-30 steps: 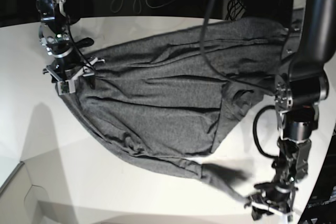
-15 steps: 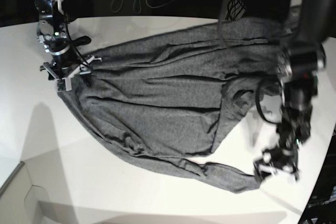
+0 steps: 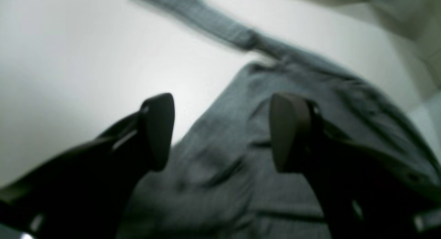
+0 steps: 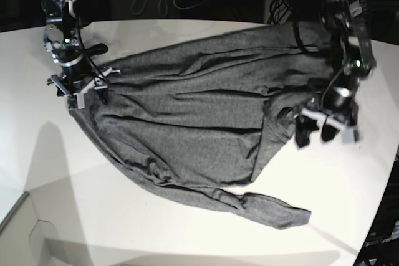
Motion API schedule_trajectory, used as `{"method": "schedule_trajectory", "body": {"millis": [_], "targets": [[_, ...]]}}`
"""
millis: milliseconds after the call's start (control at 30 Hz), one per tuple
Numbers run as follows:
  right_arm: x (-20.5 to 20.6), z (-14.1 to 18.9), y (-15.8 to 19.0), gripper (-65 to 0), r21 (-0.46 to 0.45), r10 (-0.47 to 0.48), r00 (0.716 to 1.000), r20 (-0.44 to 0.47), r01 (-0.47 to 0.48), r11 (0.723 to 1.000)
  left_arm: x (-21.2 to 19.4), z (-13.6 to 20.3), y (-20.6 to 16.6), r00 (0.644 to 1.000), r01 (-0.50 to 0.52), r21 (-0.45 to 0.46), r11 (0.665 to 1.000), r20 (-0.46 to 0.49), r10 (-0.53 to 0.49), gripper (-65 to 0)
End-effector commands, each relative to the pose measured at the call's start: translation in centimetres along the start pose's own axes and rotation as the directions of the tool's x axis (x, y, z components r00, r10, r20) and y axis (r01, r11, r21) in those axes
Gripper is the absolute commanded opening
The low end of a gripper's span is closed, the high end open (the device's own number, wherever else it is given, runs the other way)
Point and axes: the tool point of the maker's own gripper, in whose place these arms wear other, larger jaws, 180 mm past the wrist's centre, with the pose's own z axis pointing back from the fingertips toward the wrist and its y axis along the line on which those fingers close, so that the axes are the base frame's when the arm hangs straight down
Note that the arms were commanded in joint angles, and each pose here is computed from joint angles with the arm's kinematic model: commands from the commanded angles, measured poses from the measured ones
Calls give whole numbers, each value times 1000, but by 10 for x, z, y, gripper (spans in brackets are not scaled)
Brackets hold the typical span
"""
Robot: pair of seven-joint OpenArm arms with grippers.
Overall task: Layout the t-shirt on the table in an organized manner, then fold the t-shirt properly
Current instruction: 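Release the sleeve and move the left gripper back to the shirt edge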
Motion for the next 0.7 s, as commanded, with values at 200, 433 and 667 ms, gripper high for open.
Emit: {"method": "schedule_trajectory", "body": {"millis": [200,433,667], "targets": [[18,-1,-3,-270,-3,9,998,57,-9,1000,-22,1,9,998,-57,24,998,-29,57,-295],[15,0,-3,-270,-2,7,999,51,-7,1000,-32,-9,11,994,-98,39,994,-47,100,-326],[15,1,-3,-270,-3,7,999,49,-7,1000,-51,-23,21,985,-138,65,988,-96,143,-325]]}}
